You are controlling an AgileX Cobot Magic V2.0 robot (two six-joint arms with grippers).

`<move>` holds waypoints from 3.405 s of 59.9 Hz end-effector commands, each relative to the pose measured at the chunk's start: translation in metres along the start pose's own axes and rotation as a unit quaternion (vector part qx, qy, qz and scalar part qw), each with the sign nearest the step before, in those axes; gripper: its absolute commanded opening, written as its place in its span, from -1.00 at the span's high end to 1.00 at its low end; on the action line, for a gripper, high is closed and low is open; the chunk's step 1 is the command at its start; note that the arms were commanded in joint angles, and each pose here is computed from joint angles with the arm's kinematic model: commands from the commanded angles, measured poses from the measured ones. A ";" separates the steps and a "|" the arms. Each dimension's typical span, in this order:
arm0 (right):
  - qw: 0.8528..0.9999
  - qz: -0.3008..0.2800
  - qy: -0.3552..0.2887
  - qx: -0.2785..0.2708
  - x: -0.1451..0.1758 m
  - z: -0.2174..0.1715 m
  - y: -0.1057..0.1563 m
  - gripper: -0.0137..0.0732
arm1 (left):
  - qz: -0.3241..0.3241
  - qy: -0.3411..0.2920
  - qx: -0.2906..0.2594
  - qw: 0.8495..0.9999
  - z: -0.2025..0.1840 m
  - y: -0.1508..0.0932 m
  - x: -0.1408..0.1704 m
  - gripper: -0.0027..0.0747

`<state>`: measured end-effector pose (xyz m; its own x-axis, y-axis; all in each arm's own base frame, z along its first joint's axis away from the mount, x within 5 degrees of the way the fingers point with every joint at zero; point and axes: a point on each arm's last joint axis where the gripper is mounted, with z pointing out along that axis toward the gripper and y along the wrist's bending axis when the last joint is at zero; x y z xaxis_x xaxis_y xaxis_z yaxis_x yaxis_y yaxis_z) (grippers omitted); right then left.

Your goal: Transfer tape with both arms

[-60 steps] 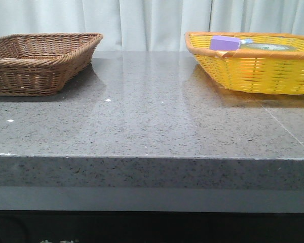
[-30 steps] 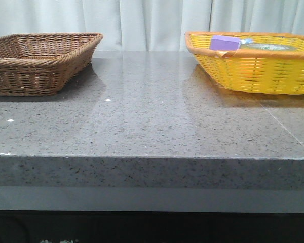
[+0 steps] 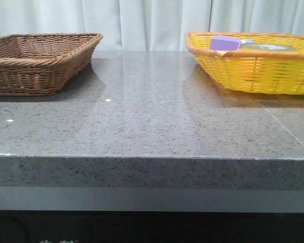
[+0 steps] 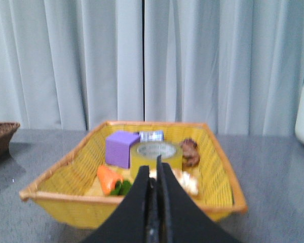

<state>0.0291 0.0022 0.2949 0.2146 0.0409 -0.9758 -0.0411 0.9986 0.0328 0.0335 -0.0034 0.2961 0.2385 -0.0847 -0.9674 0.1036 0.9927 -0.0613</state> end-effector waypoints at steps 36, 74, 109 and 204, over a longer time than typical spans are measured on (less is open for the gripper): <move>0.978 -0.004 0.208 -0.012 -0.103 0.076 0.006 0.85 | -0.009 0.218 0.006 0.976 0.087 -0.010 -0.099 0.98; 0.923 0.008 0.385 -0.008 -0.056 0.136 0.003 0.85 | -0.011 0.302 0.001 0.953 0.125 -0.008 -0.070 0.98; 0.922 -0.001 0.386 -0.005 -0.055 0.136 0.002 -0.53 | -0.007 0.291 0.000 0.957 0.126 -0.008 -0.072 -0.26; 0.879 0.028 0.475 0.036 0.015 0.429 -0.043 -0.53 | 0.000 0.275 0.141 0.951 0.136 -0.045 -0.074 -0.20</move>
<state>0.4557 -0.0211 0.3389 -0.7854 0.0977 -0.6113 0.0477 0.9941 0.0977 0.1421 -0.0526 0.3848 -0.3909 0.1000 -0.9150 0.3739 0.9256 -0.0586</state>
